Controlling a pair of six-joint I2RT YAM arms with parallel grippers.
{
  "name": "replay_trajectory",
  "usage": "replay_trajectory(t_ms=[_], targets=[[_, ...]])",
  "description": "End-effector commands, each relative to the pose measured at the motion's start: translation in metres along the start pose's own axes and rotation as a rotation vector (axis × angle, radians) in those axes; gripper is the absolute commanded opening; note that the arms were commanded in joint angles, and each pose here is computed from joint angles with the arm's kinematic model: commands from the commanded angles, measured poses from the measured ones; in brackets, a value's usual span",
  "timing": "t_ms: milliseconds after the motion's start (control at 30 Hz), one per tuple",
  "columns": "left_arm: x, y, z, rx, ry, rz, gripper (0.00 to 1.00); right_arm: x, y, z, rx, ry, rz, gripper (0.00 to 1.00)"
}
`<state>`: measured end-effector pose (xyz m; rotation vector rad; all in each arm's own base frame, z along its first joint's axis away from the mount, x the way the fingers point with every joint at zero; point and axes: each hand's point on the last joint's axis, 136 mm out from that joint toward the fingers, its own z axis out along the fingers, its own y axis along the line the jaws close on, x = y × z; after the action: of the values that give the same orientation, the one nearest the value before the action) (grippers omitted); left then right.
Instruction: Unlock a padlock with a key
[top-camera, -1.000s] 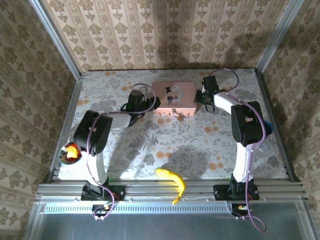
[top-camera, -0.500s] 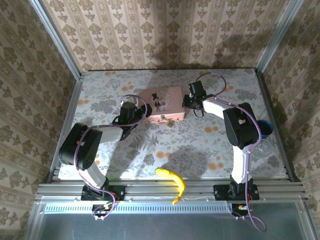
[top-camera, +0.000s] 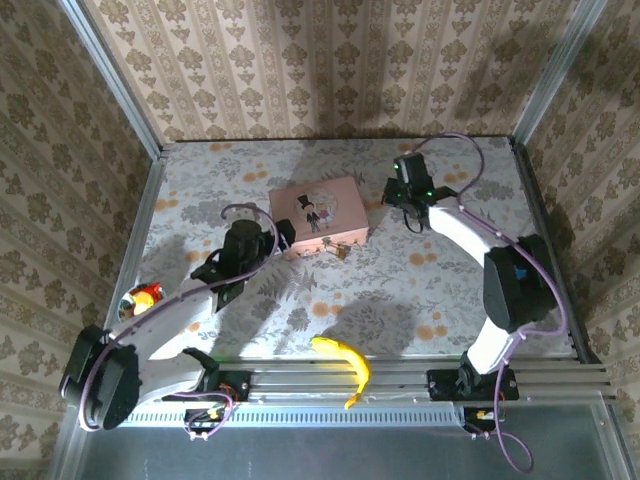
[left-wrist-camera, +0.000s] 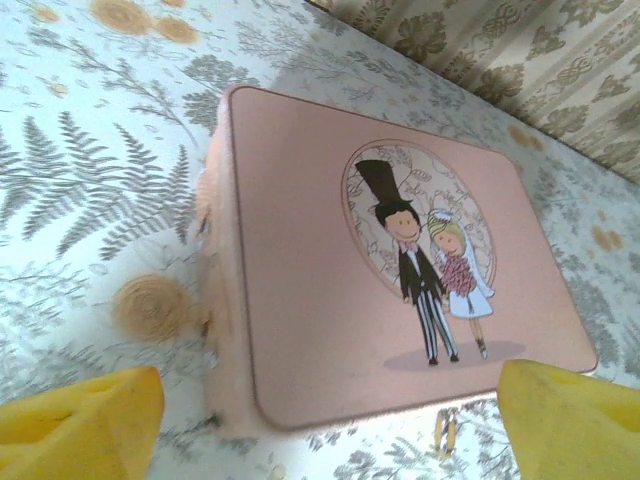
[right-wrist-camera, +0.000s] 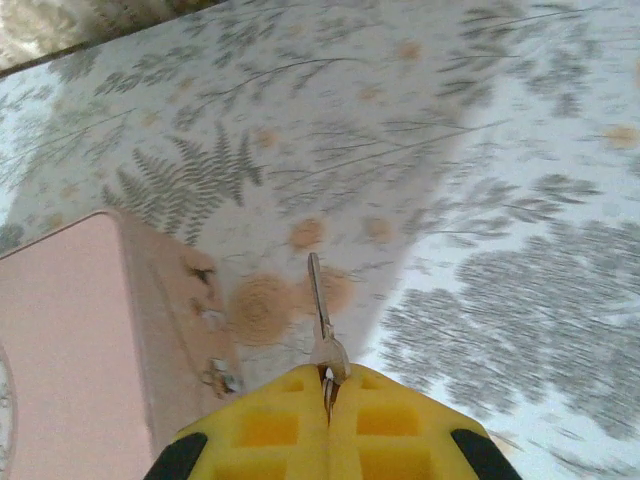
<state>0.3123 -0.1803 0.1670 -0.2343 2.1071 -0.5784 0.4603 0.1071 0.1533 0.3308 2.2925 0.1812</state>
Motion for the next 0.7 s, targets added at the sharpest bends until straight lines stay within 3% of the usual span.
replay_trajectory(t_ms=[0,267,533,667], targets=[[0.024,0.010,-0.007,-0.098,0.069,0.107,0.85,0.011,-0.028,-0.018,0.084,-0.004,0.013,0.00],[0.079,-0.066,0.021,0.056,0.209,0.334,0.88,0.026,-0.045,-0.069,0.062,-0.035,0.019,0.00],[0.119,-0.085,0.066,0.035,0.329,0.352,0.88,0.036,-0.063,-0.111,0.058,-0.084,0.029,0.00],[0.124,-0.077,0.084,-0.069,0.326,0.368,0.87,0.040,-0.070,-0.123,0.054,-0.105,0.037,0.00]])
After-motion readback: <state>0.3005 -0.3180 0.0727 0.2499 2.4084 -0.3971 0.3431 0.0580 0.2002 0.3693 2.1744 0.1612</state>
